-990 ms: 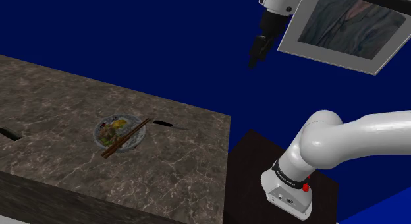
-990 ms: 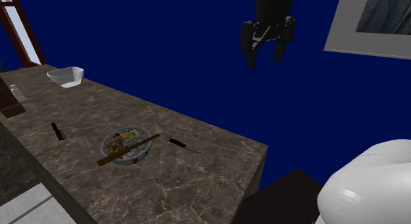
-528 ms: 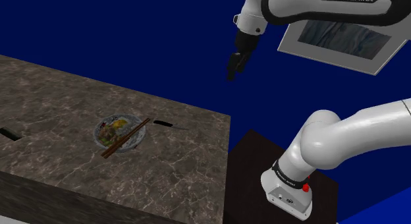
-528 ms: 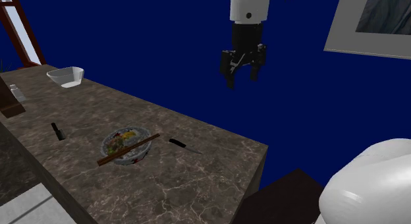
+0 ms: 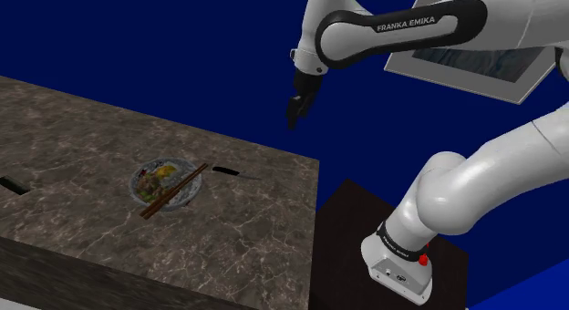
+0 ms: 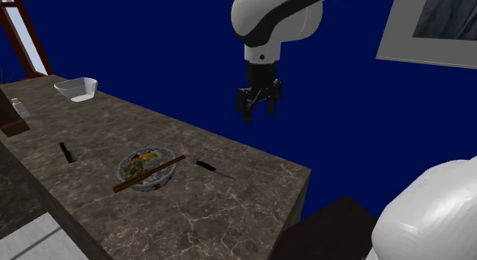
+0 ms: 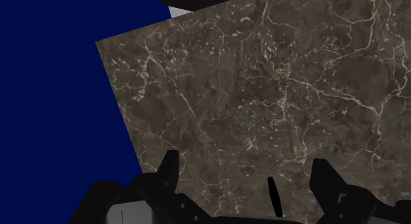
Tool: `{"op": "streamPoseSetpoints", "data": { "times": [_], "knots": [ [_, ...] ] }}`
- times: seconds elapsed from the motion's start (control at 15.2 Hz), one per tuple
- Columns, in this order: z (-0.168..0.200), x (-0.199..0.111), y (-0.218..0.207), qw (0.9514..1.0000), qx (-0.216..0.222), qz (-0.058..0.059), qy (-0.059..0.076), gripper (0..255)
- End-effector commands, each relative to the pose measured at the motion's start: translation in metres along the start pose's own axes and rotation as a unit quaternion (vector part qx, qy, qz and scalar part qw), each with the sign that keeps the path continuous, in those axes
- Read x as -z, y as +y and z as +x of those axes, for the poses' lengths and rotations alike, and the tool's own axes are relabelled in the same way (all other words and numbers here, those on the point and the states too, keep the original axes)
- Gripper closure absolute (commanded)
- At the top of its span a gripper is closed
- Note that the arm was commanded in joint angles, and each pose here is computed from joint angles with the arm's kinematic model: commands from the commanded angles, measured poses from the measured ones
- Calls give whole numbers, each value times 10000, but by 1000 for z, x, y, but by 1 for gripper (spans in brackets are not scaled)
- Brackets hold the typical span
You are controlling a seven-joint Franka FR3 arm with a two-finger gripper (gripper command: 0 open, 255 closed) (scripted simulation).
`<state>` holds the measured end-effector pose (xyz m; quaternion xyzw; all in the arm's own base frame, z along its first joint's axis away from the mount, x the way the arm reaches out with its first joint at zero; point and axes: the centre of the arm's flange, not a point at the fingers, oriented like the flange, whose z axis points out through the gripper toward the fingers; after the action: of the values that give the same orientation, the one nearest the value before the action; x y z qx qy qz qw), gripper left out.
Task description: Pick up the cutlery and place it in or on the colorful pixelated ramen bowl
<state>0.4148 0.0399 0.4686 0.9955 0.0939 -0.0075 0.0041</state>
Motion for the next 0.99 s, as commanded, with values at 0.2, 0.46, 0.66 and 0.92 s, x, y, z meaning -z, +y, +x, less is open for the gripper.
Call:
{"op": "streamPoseSetpoints", "data": {
  "times": [0.2,0.46,0.66,0.92],
  "knots": [
    [41,-54,-16,9996,273,70,-57,0],
    [73,-96,-27,9987,488,125,-108,0],
    [96,-127,-36,9976,649,167,-145,0],
    [126,-169,-50,9958,864,222,-195,0]
  ]
}}
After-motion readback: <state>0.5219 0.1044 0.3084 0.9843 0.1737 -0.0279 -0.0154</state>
